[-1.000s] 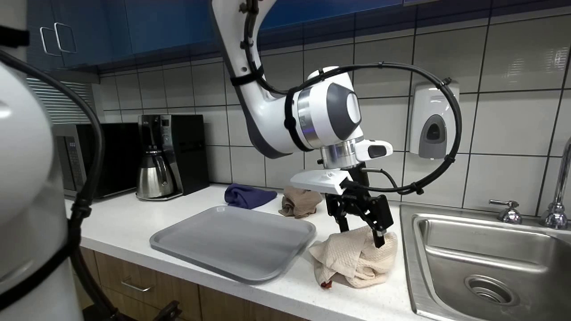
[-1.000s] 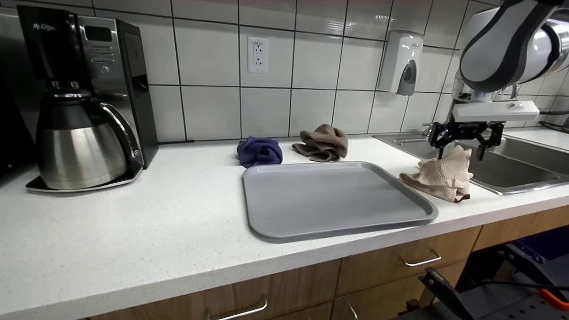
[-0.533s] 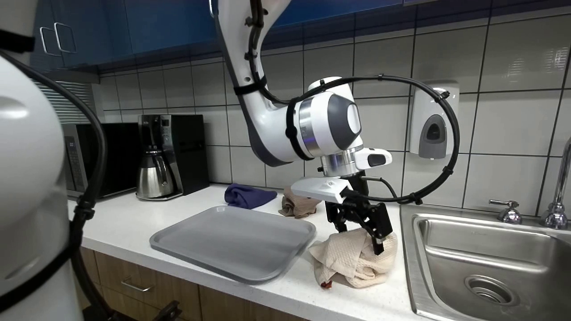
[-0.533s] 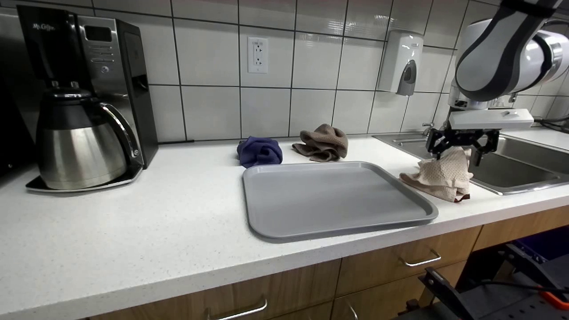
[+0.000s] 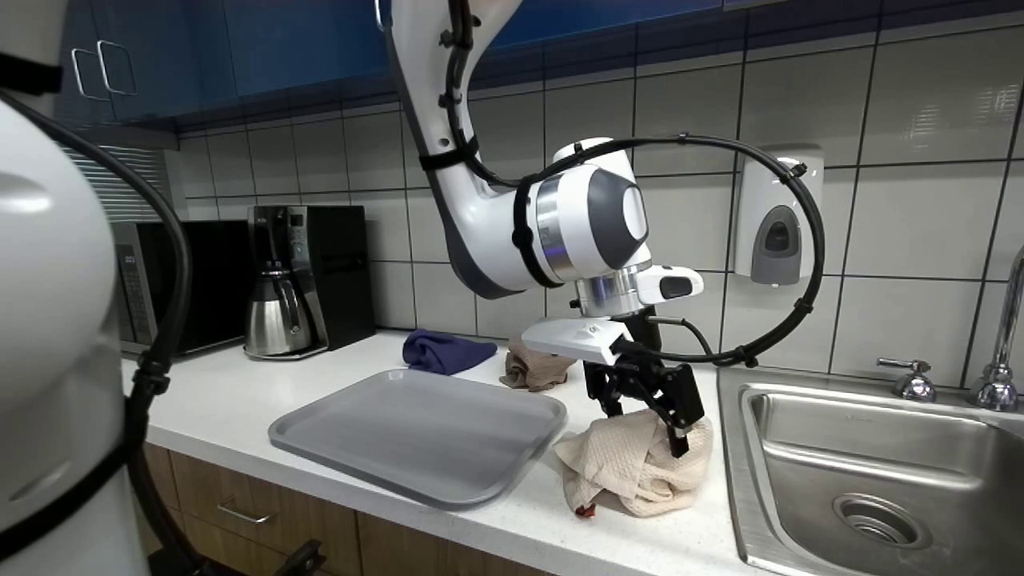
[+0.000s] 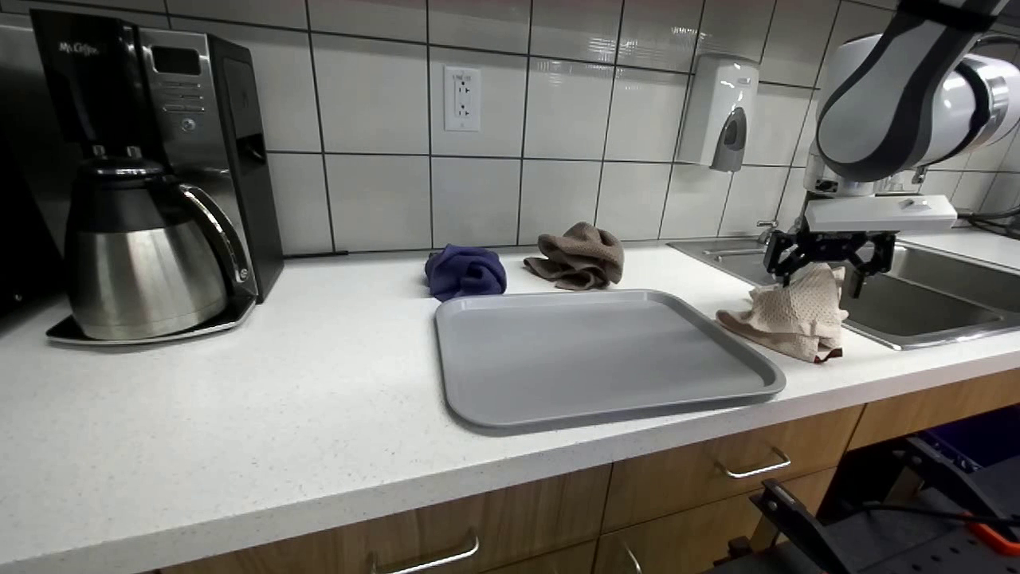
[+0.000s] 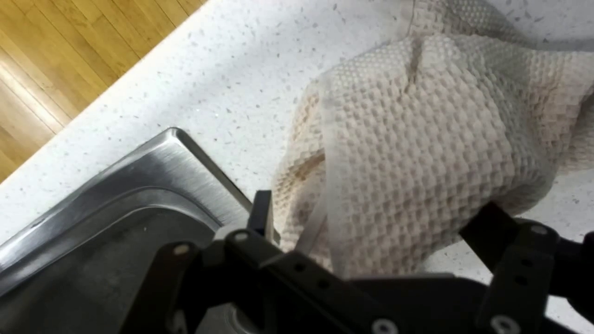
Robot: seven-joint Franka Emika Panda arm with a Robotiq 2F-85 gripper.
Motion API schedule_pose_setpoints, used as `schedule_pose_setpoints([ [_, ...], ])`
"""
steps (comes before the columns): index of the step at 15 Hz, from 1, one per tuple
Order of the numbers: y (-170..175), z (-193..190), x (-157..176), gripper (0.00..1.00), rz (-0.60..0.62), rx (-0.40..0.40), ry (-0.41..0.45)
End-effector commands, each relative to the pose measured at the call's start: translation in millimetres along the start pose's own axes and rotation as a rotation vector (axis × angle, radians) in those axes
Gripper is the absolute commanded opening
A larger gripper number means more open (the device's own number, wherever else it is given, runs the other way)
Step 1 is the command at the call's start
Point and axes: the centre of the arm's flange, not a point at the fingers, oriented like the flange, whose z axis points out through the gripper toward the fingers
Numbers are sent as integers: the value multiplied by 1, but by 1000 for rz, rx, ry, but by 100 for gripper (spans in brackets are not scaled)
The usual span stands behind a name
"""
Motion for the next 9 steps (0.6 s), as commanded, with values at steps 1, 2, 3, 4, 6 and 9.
schedule_pose_setpoints([
  [1, 0, 0, 0, 100, 0, 0, 0],
  [2, 0, 0, 0, 100, 0, 0, 0],
  [3, 0, 0, 0, 100, 0, 0, 0],
  [4, 0, 0, 0, 100, 0, 0, 0],
  [6, 0, 0, 0, 100, 0, 0, 0],
  [9, -2, 1, -3, 100, 22, 34, 7],
])
